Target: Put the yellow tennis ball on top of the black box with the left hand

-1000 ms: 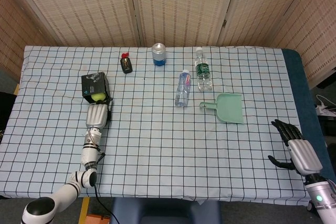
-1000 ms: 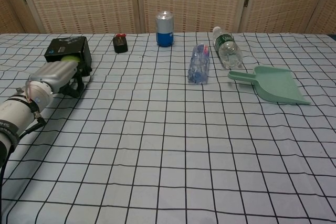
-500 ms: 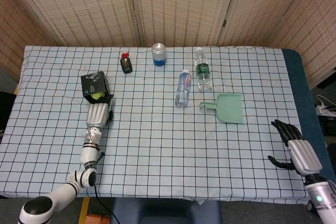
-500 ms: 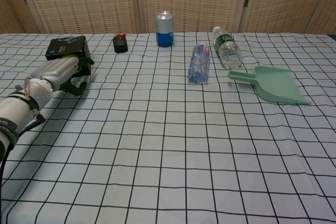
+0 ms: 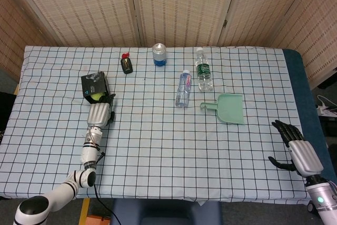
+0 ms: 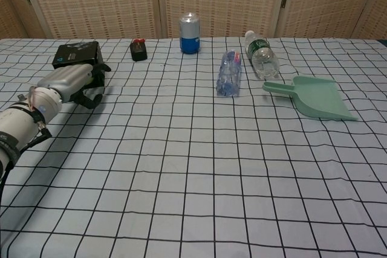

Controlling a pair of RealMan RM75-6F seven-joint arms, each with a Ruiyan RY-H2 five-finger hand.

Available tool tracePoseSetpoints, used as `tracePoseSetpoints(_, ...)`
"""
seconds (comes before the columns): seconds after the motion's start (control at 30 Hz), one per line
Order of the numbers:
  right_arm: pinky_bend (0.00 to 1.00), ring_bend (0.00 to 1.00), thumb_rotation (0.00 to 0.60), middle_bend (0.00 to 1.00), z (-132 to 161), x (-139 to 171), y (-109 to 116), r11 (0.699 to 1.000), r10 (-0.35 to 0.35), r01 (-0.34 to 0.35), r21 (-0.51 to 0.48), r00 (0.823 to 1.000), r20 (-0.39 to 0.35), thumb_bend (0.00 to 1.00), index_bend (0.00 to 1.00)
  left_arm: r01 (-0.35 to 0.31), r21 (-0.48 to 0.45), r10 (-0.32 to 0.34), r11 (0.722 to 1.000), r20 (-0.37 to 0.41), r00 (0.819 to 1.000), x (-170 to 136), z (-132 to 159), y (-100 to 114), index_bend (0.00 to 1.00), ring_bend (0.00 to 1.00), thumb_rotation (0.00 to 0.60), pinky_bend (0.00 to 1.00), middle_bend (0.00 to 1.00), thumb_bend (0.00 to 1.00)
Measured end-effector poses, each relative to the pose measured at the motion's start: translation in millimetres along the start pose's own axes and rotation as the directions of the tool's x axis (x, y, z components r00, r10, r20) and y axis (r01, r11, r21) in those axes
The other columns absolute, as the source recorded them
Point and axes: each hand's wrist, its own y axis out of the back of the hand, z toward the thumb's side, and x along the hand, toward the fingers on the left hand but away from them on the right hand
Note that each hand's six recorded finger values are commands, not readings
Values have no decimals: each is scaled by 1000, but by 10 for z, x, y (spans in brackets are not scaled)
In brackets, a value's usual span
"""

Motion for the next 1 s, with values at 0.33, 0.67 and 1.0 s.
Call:
tracePoseSetpoints(0.33, 0, 0, 600, 0, 2, 1, 7, 1000, -2, 2, -2, 1000, -1, 158, 54, 12, 16, -12, 1000, -19, 1000, 12, -48, -12, 132, 132, 600, 297, 165, 504)
tracePoseSetpoints(0.67, 0, 0, 600, 0, 5, 1, 16, 1000, -5, 5, -4, 1000, -3, 158, 54, -13, 30, 13, 999, -20, 1000, -4, -60, 51, 227, 152, 600, 311, 203, 505)
tracePoseSetpoints(1.0, 0, 0, 600, 0, 34, 18, 18, 1000, -5, 5, -6, 1000, -14, 159, 54, -54, 2, 54, 999, 75, 996, -288, -2, 279, 330, 264, 600, 369, 323, 505)
